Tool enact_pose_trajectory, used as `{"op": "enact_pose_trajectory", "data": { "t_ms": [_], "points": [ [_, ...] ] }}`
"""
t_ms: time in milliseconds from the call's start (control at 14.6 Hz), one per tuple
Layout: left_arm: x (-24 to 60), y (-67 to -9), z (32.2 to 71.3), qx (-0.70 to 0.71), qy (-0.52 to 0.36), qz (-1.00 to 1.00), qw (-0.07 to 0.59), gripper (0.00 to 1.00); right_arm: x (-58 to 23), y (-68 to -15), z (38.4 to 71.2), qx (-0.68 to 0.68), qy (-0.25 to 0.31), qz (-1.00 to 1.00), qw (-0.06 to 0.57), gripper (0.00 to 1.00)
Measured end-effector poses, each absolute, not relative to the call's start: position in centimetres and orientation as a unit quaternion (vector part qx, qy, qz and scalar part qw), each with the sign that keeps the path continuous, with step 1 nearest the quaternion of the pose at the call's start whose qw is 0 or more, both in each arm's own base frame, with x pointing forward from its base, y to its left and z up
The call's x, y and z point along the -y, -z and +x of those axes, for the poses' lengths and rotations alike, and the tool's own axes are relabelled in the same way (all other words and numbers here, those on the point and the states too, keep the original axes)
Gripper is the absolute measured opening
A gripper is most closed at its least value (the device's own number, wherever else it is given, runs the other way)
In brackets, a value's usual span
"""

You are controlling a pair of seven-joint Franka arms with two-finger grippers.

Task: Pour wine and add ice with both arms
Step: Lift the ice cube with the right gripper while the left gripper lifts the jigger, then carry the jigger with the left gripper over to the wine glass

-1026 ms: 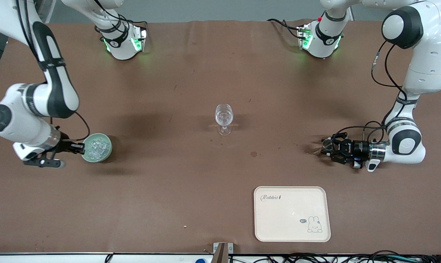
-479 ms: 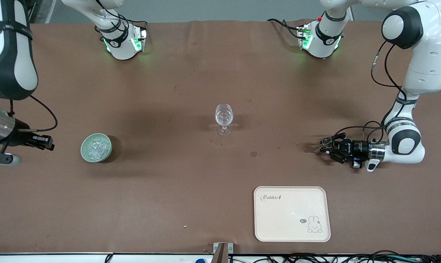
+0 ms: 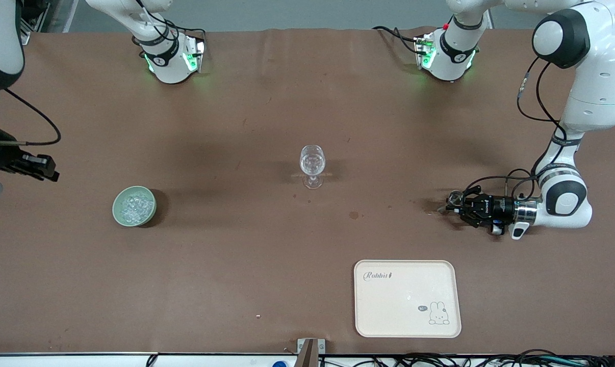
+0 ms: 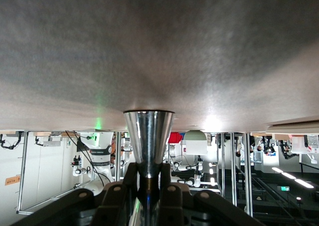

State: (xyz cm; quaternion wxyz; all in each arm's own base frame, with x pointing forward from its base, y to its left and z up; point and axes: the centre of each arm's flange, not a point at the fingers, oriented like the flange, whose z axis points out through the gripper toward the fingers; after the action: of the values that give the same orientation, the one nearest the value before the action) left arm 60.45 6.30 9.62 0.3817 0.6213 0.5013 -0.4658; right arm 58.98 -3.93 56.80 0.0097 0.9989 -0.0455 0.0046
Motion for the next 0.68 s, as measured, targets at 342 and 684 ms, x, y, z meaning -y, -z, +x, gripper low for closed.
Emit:
{"op": "enact_pose_trajectory", "data": {
  "t_ms": [342,684],
  "points": [
    [-5.6,-9.9,60.5,-0.494,0.474,0.616,0.389,0.21,3.9,-57.7,58.1,0.046,0.004,0.999,0.009,0.27],
    [-1.9,-11.6,61.7,-0.474,0.49,0.616,0.395,0.21,3.1,-58.4,57.7,0.039,-0.001,0.999,0.009,0.27]
  ]
}}
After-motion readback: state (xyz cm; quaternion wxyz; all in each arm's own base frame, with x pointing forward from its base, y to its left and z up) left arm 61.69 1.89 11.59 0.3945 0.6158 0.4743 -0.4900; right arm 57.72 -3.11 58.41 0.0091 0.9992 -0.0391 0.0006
